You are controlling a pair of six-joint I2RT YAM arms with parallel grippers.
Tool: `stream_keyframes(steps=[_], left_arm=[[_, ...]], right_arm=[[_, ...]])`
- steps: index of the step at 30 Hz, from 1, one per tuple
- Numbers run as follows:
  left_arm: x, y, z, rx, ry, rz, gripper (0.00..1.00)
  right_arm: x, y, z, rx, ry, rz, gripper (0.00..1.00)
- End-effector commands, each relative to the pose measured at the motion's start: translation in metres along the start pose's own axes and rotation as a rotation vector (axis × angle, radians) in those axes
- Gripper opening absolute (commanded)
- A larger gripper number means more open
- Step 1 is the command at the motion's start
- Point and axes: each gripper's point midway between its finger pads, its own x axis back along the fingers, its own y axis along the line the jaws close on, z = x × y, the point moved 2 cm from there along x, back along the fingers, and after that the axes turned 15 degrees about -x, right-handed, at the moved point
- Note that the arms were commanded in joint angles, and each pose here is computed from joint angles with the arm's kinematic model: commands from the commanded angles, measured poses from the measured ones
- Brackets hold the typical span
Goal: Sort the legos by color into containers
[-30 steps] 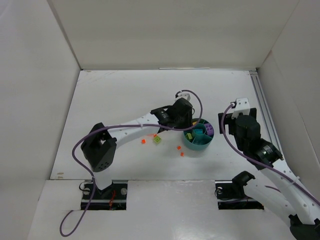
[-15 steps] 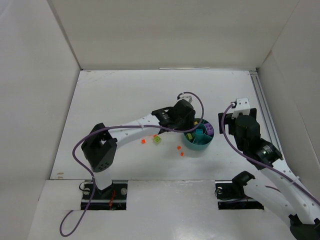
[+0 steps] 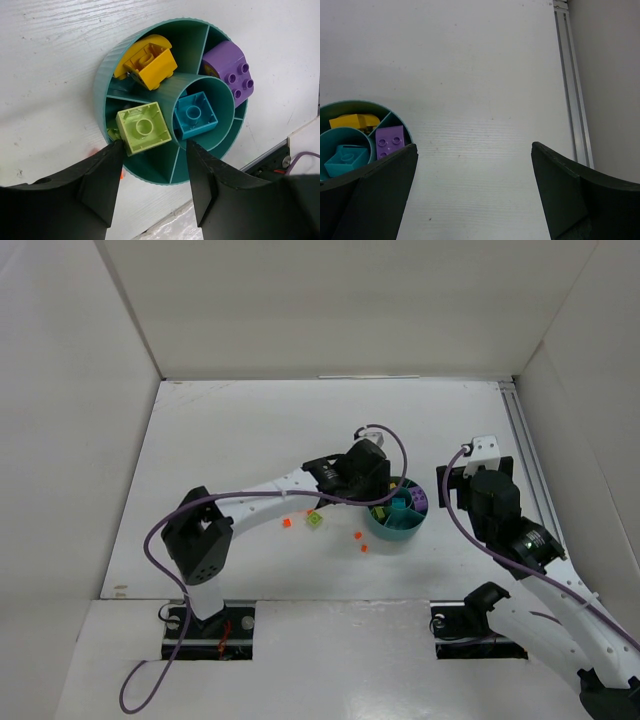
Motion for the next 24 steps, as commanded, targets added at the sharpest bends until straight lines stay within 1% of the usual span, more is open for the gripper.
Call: stream_keyframes(steps=[1, 4, 5, 6, 8, 9, 10, 11, 12, 13, 15, 16, 17, 18, 19, 21, 22, 23, 24], left_arm=[[0.034, -0.011, -0.018, -0.008, -0.078, 0.052, 0.5], [0.042, -0.009, -0.019, -0.007, -0.089, 0.046, 0.5], [0.049, -0.008, -0.022, -0.005, -0.11, 0.04, 0.54], [0.051, -0.005, -0.018, -0.006, -0.102, 0.036, 0.57], [0.062, -0.002, -0.021, -0.004, -0.127, 0.022, 0.57], [0.065, 0.0, -0.021, -0.003, -0.129, 0.009, 0.61], [0.069, 0.005, -0.024, -0.001, -0.146, -0.022, 0.61], [0.071, 0.012, -0.018, 0.007, -0.132, -0.054, 0.61], [0.081, 0.015, -0.021, 0.01, -0.152, -0.069, 0.66], [0.082, 0.022, -0.017, 0.022, -0.15, -0.098, 0.76], [0.095, 0.039, -0.013, 0.051, -0.175, -0.175, 0.87], [0.095, 0.057, -0.007, 0.082, -0.163, -0.227, 0.93], [0.105, 0.072, -0.003, 0.129, -0.167, -0.274, 1.0], [0.103, 0.084, 0.004, 0.155, -0.152, -0.318, 1.0], [0.112, 0.097, 0.012, 0.186, -0.161, -0.349, 1.0], [0.123, 0.122, 0.017, 0.25, -0.186, -0.416, 1.0], [0.137, 0.127, 0.02, 0.303, -0.213, -0.415, 1.0], [0.139, 0.145, 0.029, 0.338, -0.219, -0.455, 1.0], [0.145, 0.151, 0.031, 0.365, -0.235, -0.462, 1.0]], right_arm=[[-0.001, -0.001, -0.001, -0.021, -0.01, 0.004, 1.0], [-0.001, -0.001, -0.001, -0.012, -0.01, 0.004, 1.0], [-0.001, 0.001, -0.002, -0.008, -0.014, -0.008, 1.0], [-0.001, 0.001, -0.002, -0.008, -0.014, -0.008, 1.0], [-0.002, 0.006, -0.004, 0.01, -0.018, -0.042, 1.0], [-0.002, 0.009, -0.008, 0.04, -0.031, -0.066, 1.0], [-0.002, 0.013, -0.01, 0.056, -0.04, -0.096, 1.0], [-0.002, 0.025, -0.012, 0.075, -0.045, -0.172, 1.0], [-0.003, 0.031, -0.016, 0.115, -0.071, -0.216, 1.0], [-0.002, 0.037, -0.019, 0.135, -0.082, -0.257, 1.0], [-0.004, 0.061, -0.014, 0.189, -0.065, -0.382, 1.0], [-0.008, 0.072, -0.01, 0.238, -0.045, -0.424, 1.0], [-0.004, 0.091, -0.007, 0.269, -0.033, -0.504, 1.0], [-0.009, 0.093, -0.001, 0.281, -0.007, -0.501, 1.0], [-0.007, 0.115, 0.006, 0.332, 0.014, -0.556, 1.0], [-0.004, 0.135, 0.013, 0.375, 0.028, -0.579, 1.0], [0.006, 0.156, 0.018, 0.405, 0.024, -0.64, 1.0], [0.005, 0.172, 0.022, 0.423, 0.033, -0.669, 1.0], [0.008, 0.184, 0.025, 0.437, 0.036, -0.695, 1.0]])
